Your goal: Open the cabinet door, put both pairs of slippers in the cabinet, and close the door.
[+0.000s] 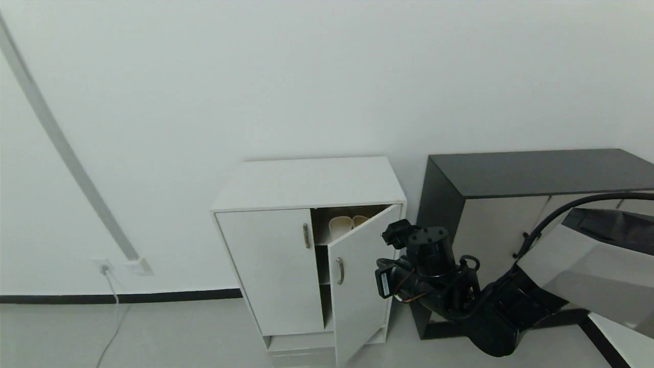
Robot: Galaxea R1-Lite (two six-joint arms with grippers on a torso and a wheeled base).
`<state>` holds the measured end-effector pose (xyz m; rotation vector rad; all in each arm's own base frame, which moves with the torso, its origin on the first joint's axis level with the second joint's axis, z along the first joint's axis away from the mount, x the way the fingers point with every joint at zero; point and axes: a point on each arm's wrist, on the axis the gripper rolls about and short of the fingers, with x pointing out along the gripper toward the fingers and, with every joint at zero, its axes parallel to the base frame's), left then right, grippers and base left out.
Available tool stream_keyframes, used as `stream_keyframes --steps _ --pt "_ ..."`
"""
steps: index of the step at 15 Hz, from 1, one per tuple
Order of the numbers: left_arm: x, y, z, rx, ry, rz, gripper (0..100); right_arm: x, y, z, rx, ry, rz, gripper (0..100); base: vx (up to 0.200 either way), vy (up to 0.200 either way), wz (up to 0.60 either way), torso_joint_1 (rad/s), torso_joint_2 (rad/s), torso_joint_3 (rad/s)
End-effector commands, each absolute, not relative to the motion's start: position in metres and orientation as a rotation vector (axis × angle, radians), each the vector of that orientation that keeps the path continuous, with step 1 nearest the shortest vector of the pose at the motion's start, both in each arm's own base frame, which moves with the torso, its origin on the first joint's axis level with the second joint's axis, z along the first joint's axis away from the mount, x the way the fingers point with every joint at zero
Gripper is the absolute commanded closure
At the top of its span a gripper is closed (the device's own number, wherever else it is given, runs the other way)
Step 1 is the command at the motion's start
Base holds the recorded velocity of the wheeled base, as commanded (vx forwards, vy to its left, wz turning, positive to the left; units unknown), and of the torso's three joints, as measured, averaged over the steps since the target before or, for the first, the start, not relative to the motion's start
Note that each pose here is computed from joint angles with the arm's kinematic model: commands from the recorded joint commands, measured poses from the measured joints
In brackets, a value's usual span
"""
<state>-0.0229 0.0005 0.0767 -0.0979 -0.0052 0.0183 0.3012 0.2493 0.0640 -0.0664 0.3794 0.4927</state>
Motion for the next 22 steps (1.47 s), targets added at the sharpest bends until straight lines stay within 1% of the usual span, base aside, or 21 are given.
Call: stream_keyframes --steps 1,4,9,13,16,22 --pt "-0.023 0.001 0.077 -0.098 -0.004 0.018 100 0.299 0.248 0.061 -0.069 0.392 0.500 100 0.000 0.000 0.60 0.002 0.01 0.002" --pt "-0.023 0.001 0.077 -0.098 -0.004 0.018 100 0.299 0.246 0.056 -0.054 0.382 0.547 100 0.000 0.000 0.00 0.000 0.00 0.000" --pt "-0.023 0.001 0.077 -0.098 -0.004 0.021 100 0.302 0.237 0.047 -0.058 0.390 0.531 100 0.000 0.000 0.00 0.000 0.00 0.000" --pt "-0.023 0.001 0.077 -0.094 -0.002 0.017 100 0.283 0.222 0.045 -0.062 0.394 0.549 100 0.000 0.000 0.00 0.000 0.00 0.000" --pt "-0.023 0.001 0.077 -0.094 -0.002 0.017 100 0.272 0.214 0.046 -0.070 0.411 0.549 100 0.200 0.000 0.00 -0.002 0.00 0.001" --pt "-0.023 0.001 0.077 -0.095 -0.004 0.017 100 0.250 0.197 0.034 -0.078 0.425 0.548 100 0.200 0.000 0.00 0.002 0.00 0.002"
